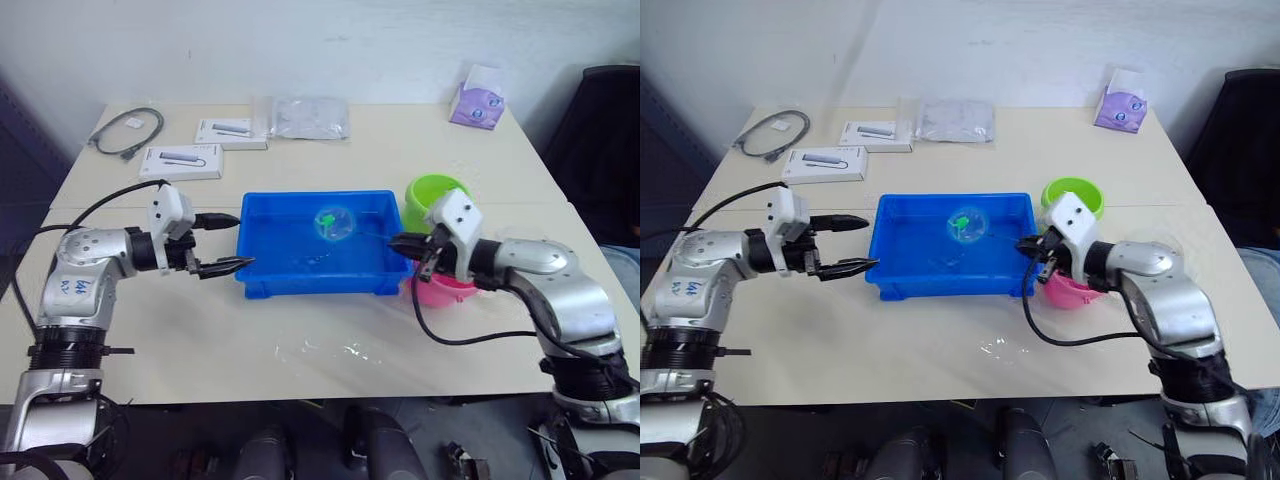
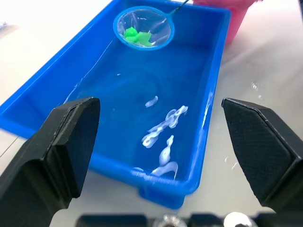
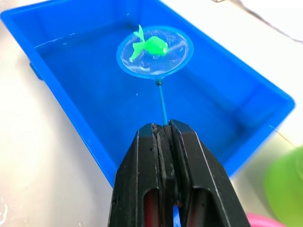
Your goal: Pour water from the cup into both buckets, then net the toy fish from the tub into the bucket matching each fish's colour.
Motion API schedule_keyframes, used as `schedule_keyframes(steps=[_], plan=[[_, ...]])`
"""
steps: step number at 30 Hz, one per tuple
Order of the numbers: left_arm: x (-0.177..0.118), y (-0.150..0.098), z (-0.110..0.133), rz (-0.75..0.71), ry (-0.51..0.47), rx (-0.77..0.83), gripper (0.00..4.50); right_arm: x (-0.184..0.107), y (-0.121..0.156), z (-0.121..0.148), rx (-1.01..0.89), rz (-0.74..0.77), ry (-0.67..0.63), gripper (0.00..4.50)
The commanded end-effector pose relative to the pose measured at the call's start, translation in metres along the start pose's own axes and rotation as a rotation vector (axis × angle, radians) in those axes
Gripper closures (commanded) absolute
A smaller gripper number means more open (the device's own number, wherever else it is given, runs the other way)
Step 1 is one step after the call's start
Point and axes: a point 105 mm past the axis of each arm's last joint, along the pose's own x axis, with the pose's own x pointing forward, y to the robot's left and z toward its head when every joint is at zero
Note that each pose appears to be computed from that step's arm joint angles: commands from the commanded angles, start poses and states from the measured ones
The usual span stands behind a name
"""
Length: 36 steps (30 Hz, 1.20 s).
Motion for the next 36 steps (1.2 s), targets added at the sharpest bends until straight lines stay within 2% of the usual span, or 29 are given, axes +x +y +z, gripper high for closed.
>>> schedule_keyframes(steps=[1, 4, 7, 12, 18, 20, 23, 33, 36], plan=[[0.013, -0.003, 0.029, -0.014, -0.146, 0.029, 0.08, -0.028, -0.011, 0.030, -0.040, -0.074, -0.123, 4.50], [0.026, -0.006, 0.044, -0.014, -0.252, 0.044, 0.08, -0.050, -0.028, 0.035, -0.067, -0.169, -0.154, 4.50], [0.035, -0.007, 0.052, -0.020, -0.316, 0.037, 0.08, -0.070, -0.049, 0.027, -0.145, -0.284, -0.091, 4.50], [0.049, -0.011, 0.052, -0.067, -0.316, 0.031, 0.08, -0.097, -0.081, 0.016, -0.372, -0.451, 0.016, 4.50], [0.052, -0.011, 0.051, -0.076, -0.315, 0.032, 0.08, -0.107, -0.100, -0.003, -0.374, -0.558, 0.079, 4.50], [0.052, -0.011, 0.050, -0.077, -0.314, 0.031, 0.08, -0.108, -0.104, -0.010, -0.376, -0.573, 0.102, 4.50], [0.052, -0.011, 0.049, -0.079, -0.313, 0.031, 0.08, -0.108, -0.108, -0.023, -0.483, -0.582, 0.184, 4.50], [0.054, -0.011, 0.046, -0.073, -0.296, 0.041, 0.08, -0.114, -0.113, -0.033, -1.066, -0.596, 0.341, 4.50], [0.057, -0.012, 0.045, -0.077, -0.296, 0.043, 0.08, -0.114, -0.112, -0.036, -1.148, -0.601, 0.347, 4.50]])
